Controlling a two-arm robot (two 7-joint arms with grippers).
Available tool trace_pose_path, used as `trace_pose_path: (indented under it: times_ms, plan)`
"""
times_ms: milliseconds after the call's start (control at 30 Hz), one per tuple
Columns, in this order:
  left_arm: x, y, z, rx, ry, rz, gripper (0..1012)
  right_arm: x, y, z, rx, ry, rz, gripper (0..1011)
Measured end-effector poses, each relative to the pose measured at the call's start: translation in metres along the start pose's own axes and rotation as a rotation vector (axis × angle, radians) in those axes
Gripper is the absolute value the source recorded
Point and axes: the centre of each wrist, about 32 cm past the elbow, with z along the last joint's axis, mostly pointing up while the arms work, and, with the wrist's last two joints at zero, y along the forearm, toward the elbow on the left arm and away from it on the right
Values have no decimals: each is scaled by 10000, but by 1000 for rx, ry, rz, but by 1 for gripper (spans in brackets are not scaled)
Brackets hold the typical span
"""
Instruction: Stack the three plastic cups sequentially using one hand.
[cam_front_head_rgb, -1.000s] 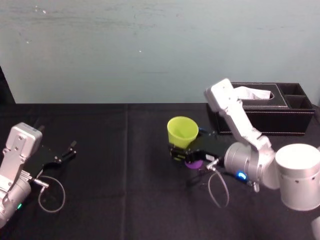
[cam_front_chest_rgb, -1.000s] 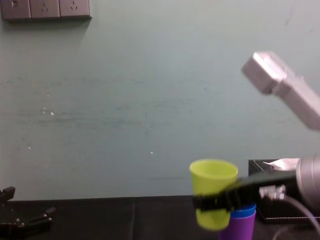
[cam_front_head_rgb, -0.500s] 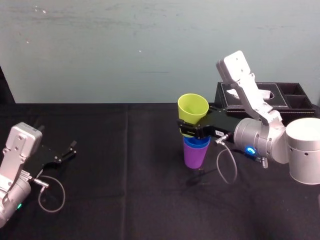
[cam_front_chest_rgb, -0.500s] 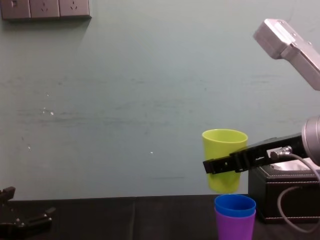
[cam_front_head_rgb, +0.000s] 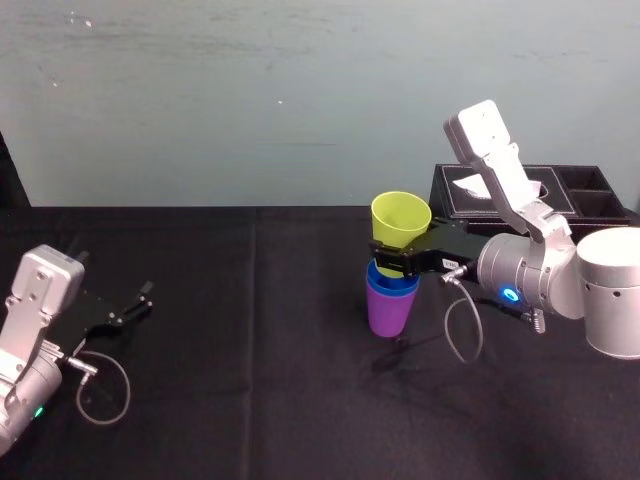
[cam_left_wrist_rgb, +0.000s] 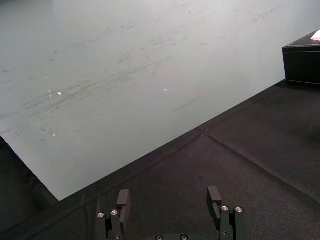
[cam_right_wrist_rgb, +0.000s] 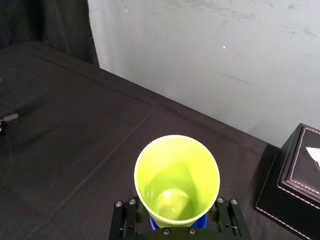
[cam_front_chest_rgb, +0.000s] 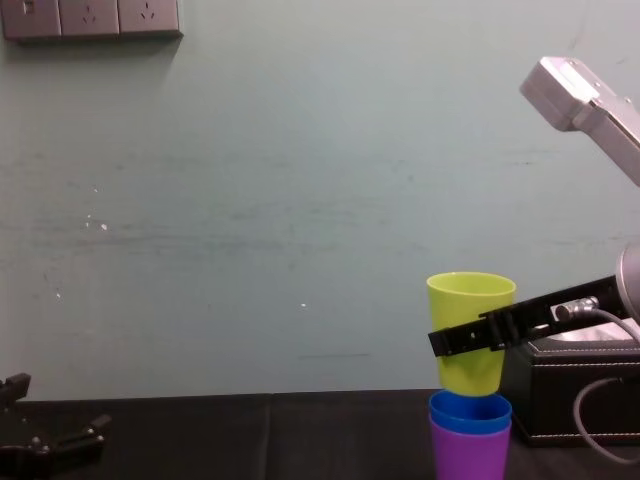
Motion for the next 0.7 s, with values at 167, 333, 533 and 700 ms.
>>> trace_pose_path:
  times_ms: [167, 333, 533, 700]
  plan:
    - [0, 0, 0, 0, 0, 0, 1000, 20, 20, -3, -19, 7, -5, 713]
    - [0, 0, 0, 0, 0, 0, 1000, 40, 49, -15, -28, 11, -7, 713]
    - [0, 0, 0, 0, 0, 0, 1000, 59, 95, -33, -33, 14, -9, 713]
    - [0, 0, 0, 0, 0, 0, 1000, 70, 128, -57, -36, 18, -9, 713]
